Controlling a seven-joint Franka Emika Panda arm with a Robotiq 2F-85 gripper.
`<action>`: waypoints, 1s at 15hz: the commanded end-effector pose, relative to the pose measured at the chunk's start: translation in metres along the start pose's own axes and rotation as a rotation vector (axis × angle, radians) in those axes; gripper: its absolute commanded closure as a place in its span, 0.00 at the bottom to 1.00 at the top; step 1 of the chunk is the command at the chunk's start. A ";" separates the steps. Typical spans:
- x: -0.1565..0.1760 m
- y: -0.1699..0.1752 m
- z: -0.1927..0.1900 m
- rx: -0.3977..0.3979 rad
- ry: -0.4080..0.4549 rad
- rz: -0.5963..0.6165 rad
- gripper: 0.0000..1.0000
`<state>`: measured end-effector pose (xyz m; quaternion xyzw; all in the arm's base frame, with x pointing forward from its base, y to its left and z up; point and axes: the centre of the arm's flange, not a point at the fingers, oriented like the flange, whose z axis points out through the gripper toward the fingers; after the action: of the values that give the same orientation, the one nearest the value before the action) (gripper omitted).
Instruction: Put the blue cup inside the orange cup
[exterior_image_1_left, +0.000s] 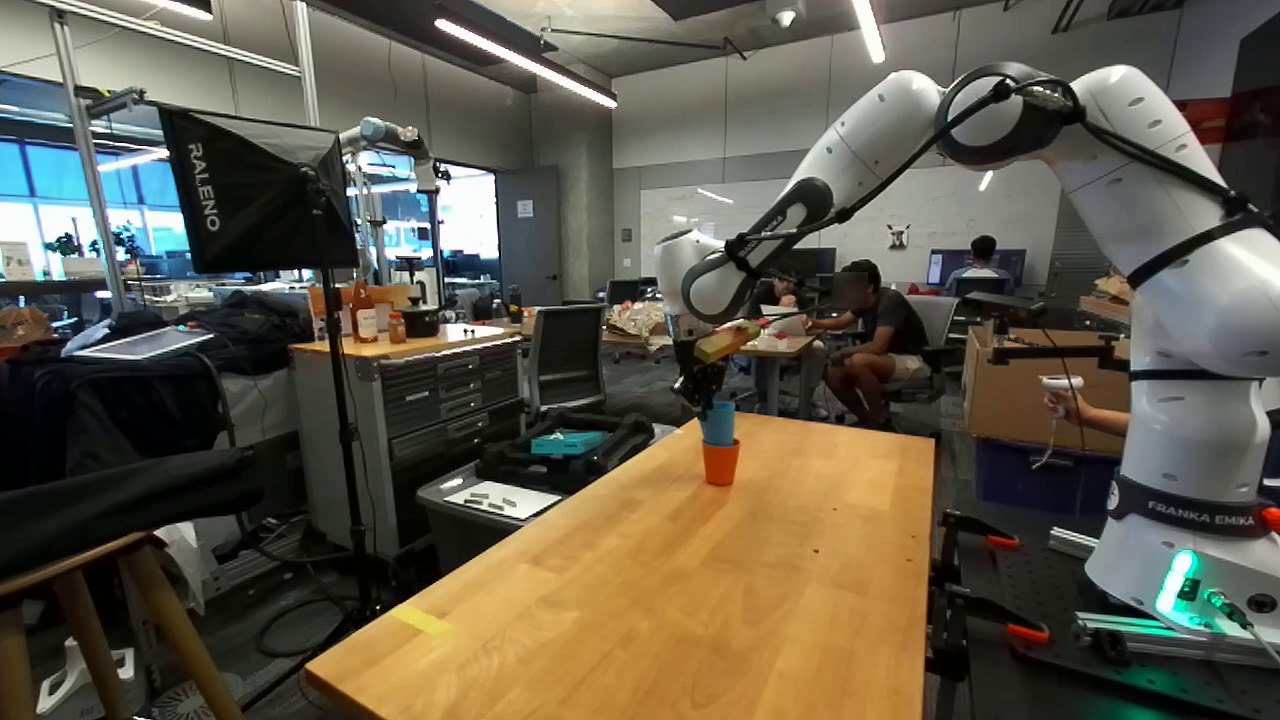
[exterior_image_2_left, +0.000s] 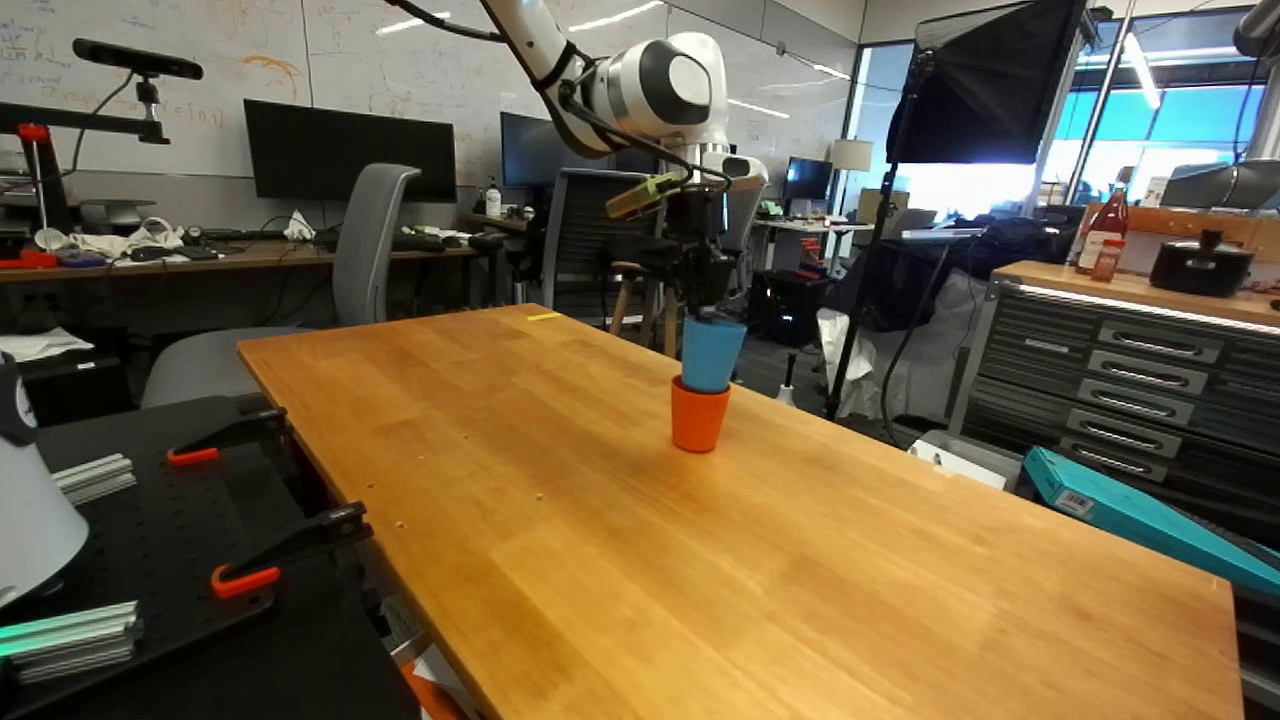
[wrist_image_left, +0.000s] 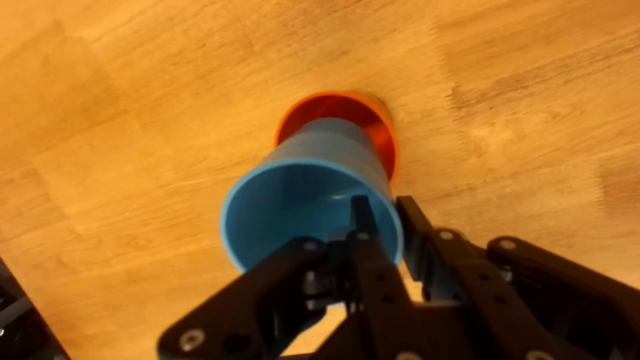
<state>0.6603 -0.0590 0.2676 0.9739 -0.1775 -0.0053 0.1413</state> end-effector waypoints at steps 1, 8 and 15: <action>0.009 0.003 0.000 0.000 0.012 0.022 0.48; 0.002 -0.008 -0.031 0.087 -0.124 -0.127 0.00; -0.016 -0.020 -0.112 0.119 -0.209 -0.393 0.00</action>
<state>0.6550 -0.0100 0.3287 0.9901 -0.0354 -0.1142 0.0732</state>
